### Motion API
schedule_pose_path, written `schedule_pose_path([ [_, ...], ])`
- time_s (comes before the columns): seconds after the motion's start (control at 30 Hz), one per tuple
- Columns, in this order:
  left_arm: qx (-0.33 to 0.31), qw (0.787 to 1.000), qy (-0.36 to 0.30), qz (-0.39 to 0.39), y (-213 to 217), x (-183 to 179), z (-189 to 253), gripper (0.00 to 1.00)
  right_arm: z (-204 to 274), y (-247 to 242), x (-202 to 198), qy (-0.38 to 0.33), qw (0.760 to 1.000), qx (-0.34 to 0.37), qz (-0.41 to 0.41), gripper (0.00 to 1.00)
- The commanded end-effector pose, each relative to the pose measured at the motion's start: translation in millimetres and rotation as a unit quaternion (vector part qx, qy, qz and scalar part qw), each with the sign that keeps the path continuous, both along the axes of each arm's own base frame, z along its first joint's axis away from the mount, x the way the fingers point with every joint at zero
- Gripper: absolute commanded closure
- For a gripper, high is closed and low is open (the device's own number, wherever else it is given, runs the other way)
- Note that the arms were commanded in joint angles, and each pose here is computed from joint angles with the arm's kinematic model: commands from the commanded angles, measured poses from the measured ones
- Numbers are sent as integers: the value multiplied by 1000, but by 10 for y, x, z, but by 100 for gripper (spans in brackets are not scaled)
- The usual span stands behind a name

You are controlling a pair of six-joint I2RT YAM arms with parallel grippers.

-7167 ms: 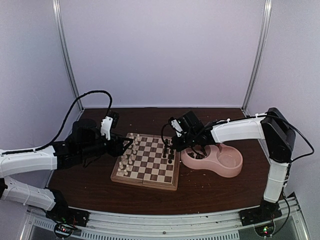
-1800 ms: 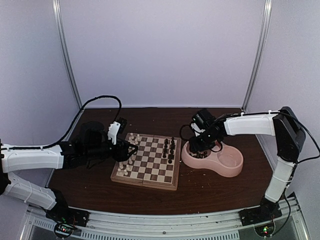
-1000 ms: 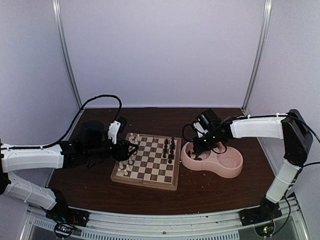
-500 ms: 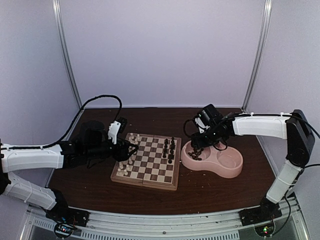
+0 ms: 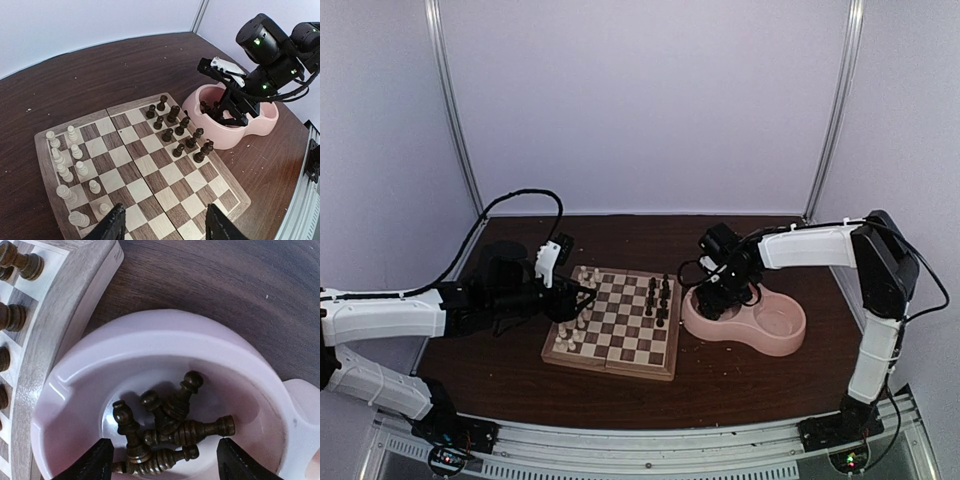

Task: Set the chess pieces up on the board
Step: Pick up the bishop from the storage box.

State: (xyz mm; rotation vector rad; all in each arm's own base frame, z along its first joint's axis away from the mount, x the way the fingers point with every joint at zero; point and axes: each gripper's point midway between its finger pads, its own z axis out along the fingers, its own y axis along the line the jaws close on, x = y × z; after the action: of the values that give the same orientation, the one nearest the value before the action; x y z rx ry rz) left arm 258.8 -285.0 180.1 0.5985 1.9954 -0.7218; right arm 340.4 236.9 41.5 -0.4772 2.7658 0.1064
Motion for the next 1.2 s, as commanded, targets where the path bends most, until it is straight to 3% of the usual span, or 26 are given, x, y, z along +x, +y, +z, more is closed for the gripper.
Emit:
schedule_pose_path([
  [0.0,-21,999,-28,-5,-57,23,238,45,-126,9,10,24,1000,-13,8,26],
  [0.07,-23,999,-27,-7,-64,18,248,45,-169,45,-4,33,999,-7,12,31],
  [0.2,-23,999,-28,-4,-52,19,252,45,-158,86,-8,34,999,5,16,49],
  [0.33,-24,999,-29,-6,-55,15,259,45,-17,137,-5,16,999,31,19,58],
  [0.47,-22,999,-28,-4,-54,23,248,45,142,156,6,-8,998,52,18,81],
  [0.5,-22,999,-28,-5,-57,22,251,45,182,166,6,-13,998,60,19,83],
  [1.17,-22,999,-32,-3,-42,25,260,45,730,152,17,-102,987,120,16,90],
])
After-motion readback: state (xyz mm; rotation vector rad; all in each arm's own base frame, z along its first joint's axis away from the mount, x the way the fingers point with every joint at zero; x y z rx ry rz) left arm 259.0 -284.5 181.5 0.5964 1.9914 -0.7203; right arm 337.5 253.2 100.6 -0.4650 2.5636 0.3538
